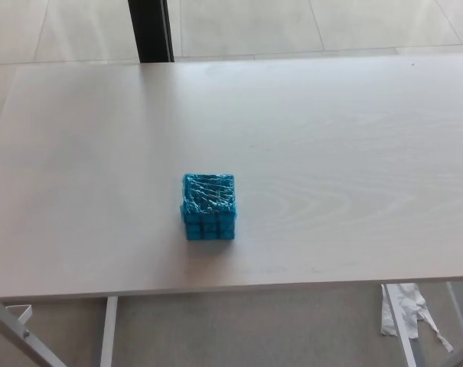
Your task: The robot uses its right hand to pick up a cube kept in the middle of the desk infront of it and hands it to a person
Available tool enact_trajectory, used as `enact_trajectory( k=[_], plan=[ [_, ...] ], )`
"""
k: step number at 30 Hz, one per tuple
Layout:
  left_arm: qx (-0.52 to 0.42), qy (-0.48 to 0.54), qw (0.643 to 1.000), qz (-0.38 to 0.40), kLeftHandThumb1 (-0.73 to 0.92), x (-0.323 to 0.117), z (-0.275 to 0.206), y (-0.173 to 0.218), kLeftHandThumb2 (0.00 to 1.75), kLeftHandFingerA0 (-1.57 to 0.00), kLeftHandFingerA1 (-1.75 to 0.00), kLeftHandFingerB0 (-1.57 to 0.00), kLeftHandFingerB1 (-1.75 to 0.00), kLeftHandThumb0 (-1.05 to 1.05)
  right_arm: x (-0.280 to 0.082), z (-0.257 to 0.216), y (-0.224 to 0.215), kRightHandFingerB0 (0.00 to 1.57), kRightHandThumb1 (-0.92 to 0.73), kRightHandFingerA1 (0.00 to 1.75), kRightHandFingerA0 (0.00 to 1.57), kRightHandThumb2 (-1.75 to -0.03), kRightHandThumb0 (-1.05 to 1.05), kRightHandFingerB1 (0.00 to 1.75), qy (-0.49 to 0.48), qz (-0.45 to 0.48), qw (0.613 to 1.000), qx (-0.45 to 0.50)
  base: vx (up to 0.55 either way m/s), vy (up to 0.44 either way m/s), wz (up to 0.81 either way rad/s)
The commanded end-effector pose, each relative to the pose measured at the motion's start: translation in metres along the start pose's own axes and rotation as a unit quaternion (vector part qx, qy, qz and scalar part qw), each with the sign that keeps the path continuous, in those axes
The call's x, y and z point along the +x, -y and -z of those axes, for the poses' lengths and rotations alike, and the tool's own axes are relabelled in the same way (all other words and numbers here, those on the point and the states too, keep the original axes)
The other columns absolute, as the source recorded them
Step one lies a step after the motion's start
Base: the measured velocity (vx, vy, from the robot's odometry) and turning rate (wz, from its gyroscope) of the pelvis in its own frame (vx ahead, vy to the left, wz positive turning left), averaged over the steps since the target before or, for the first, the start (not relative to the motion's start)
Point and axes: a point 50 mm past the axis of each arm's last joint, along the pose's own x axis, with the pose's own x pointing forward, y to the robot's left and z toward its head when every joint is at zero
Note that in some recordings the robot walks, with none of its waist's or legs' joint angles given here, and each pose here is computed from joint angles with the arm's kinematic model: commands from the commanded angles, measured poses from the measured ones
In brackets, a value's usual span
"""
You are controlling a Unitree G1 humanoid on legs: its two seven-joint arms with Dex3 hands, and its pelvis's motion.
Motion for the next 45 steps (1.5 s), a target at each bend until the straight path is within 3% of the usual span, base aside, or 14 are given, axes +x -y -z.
enact_trajectory(
  k=[1,3,4,5,10,11,13,22,25,27,29,31,34,45],
  plan=[
    [-0.026,0.004,1.000,0.013,0.76,-0.001,-0.006,-0.008,0.62,-0.49,-0.41,-0.44,-0.38,-0.35,0.002,-0.010,0.012,0.75,-0.71,0.58,0.79,-0.62,-0.53,0.49,0.039,0.025,0.999,0.019,0.00,0.000,0.00],
    [0.003,-0.001,1.000,0.011,0.73,0.000,-0.006,-0.006,0.62,-0.60,-0.58,-0.58,-0.43,-0.55,0.002,-0.009,0.013,0.75,-0.71,0.58,0.79,-0.62,-0.53,0.49,0.039,0.025,0.999,0.020,0.00,0.000,0.00],
    [-0.012,0.000,1.000,0.013,0.64,0.001,-0.006,-0.003,0.59,-0.61,-0.56,-0.59,-0.42,-0.52,0.006,-0.018,0.004,0.28,-0.60,0.58,0.68,-0.58,-0.39,0.31,0.042,-0.040,0.996,0.073,0.00,0.000,0.00],
    [-0.015,0.005,1.000,0.013,0.71,0.000,-0.006,-0.003,0.61,-0.54,-0.54,-0.56,-0.42,-0.48,0.003,-0.029,0.015,0.19,-0.45,0.76,0.72,-0.78,-0.58,0.42,0.096,-0.038,0.984,0.145,0.00,0.000,0.00],
    [-0.059,0.019,0.998,0.012,0.68,0.001,-0.007,-0.001,0.61,-0.54,-0.54,-0.59,-0.43,-0.56,0.000,-0.050,0.039,0.26,-0.49,0.68,0.64,-0.81,-0.62,0.45,0.160,0.013,0.967,0.196,0.00,0.000,0.00],
    [-0.075,0.024,0.997,0.013,0.70,0.001,-0.008,-0.001,0.61,-0.52,-0.55,-0.54,-0.42,-0.57,-0.001,-0.058,0.048,0.34,-0.57,0.71,0.76,-0.58,-0.61,0.33,0.180,0.035,0.958,0.221,0.00,0.000,0.00],
    [-0.092,0.027,0.995,0.015,0.68,0.000,-0.007,-0.001,0.61,-0.56,-0.56,-0.61,-0.43,-0.56,-0.004,-0.066,0.056,0.31,-0.45,0.98,0.96,-0.83,-0.64,0.46,0.207,0.060,0.946,0.244,0.00,0.000,0.00],
    [-0.083,0.017,0.996,0.008,0.69,0.001,-0.006,0.001,0.61,-0.58,-0.56,-0.59,-0.44,-0.52,-0.079,-0.179,0.111,0.31,-0.54,0.50,0.47,-0.57,-0.65,0.31,0.502,0.081,0.779,0.367,0.00,0.000,0.00],
    [-0.060,0.009,0.998,0.007,0.69,0.001,-0.006,0.001,0.61,-0.55,-0.56,-0.55,-0.44,-0.53,-0.133,-0.236,0.118,0.34,-0.43,0.54,0.53,-0.81,-0.63,0.48,0.617,0.062,0.703,0.348,0.00,0.000,0.00],
    [-0.053,0.012,0.998,0.009,0.70,0.001,-0.007,0.000,0.61,-0.55,-0.57,-0.55,-0.45,-0.54,-0.148,-0.253,0.118,0.36,-0.55,0.42,0.52,-0.58,-0.61,0.35,0.657,0.042,0.680,0.323,0.00,0.000,0.00],
    [-0.047,0.016,0.999,0.006,0.71,0.001,-0.009,0.000,0.61,-0.54,-0.58,-0.52,-0.46,-0.53,-0.180,-0.288,0.106,0.20,-0.48,0.51,0.31,-0.82,-0.64,0.42,0.734,0.040,0.643,0.217,0.00,0.000,0.00],
    [-0.049,0.017,0.999,0.007,0.72,0.001,-0.009,0.000,0.61,-0.54,-0.57,-0.53,-0.46,-0.55,-0.195,-0.311,0.087,0.25,-0.57,0.41,0.27,-0.58,-0.53,0.29,0.753,-0.007,0.627,0.198,0.00,0.000,0.00],
    [-0.048,0.014,0.999,0.013,0.72,0.002,-0.010,0.003,0.61,-0.50,-0.56,-0.49,-0.45,-0.56,-0.219,-0.340,0.055,0.17,-0.45,0.49,0.23,-0.76,-0.60,0.40,0.778,-0.042,0.607,0.156,0.00,0.000,0.00],
    [-0.036,0.019,0.999,0.018,0.72,0.002,-0.010,0.004,0.61,-0.51,-0.58,-0.53,-0.46,-0.55,-0.284,-0.398,-0.034,0.20,-0.60,0.45,0.15,-0.57,-0.70,0.30,0.827,-0.130,0.546,0.022,0.00,0.000,0.00]
  ],
)
